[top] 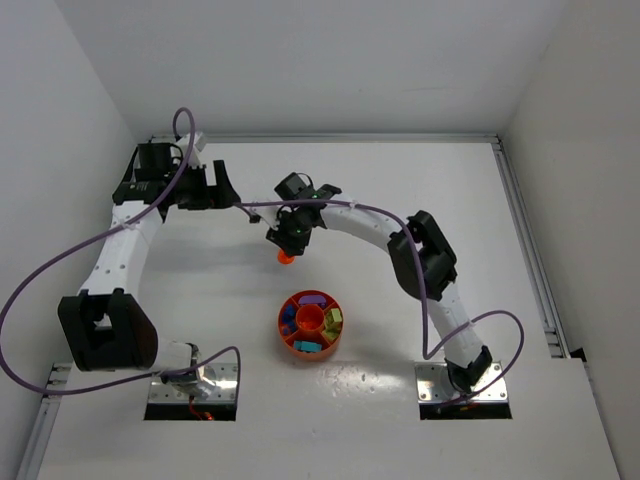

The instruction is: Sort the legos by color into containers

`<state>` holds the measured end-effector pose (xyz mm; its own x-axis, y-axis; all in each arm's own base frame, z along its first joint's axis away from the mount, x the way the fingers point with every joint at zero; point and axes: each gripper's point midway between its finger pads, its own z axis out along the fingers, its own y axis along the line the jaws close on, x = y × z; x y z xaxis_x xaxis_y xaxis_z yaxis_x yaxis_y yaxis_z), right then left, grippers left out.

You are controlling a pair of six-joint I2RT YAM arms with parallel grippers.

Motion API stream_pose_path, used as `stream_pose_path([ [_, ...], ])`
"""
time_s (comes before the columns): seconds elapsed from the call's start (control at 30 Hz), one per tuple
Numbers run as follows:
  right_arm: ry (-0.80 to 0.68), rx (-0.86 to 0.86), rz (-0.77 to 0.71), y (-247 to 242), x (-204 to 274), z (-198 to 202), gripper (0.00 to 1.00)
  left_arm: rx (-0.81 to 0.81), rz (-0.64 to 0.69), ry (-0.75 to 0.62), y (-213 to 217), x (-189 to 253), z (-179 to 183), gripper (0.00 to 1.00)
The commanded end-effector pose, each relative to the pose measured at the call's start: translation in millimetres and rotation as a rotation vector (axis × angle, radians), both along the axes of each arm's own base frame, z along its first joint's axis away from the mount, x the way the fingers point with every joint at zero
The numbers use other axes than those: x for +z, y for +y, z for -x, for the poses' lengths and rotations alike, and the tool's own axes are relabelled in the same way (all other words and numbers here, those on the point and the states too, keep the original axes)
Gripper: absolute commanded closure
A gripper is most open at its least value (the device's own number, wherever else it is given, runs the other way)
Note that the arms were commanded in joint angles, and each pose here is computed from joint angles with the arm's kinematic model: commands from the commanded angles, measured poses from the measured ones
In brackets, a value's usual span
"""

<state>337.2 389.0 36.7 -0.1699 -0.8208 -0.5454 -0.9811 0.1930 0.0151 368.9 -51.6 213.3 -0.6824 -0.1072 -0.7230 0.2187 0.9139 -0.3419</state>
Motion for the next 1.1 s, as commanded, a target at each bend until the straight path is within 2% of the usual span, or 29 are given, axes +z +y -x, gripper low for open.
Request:
stream_pose_path([
  [0.0,-0.05,-0.002,-0.034,7.8,9.3,-22.8,0.63,-0.021,0.026,-0.053,-2.2,19.3,-9.1,0.0],
  [0.13,-0.048,-0.013,-0.032,8.4,2.0,-31.8,0.6,-0.021,0.027,-0.042,-2.1,17.8,-10.1,0.0],
  [0.53,-0.032,-0.02,-0.047,14.0,-5.8,-39.7,0.6,-0.021,0.03,-0.015,-1.8,8.1,-13.2,0.0],
  [0.73,-0.018,-0.015,-0.046,14.8,-8.8,-37.9,0.54,-0.023,0.03,-0.01,0.7,5.2,-14.3,0.0],
  [1.07,-0.004,-0.003,-0.038,14.9,-16.0,-36.1,0.58,-0.023,0.031,-0.001,0.8,1.9,-15.2,0.0],
])
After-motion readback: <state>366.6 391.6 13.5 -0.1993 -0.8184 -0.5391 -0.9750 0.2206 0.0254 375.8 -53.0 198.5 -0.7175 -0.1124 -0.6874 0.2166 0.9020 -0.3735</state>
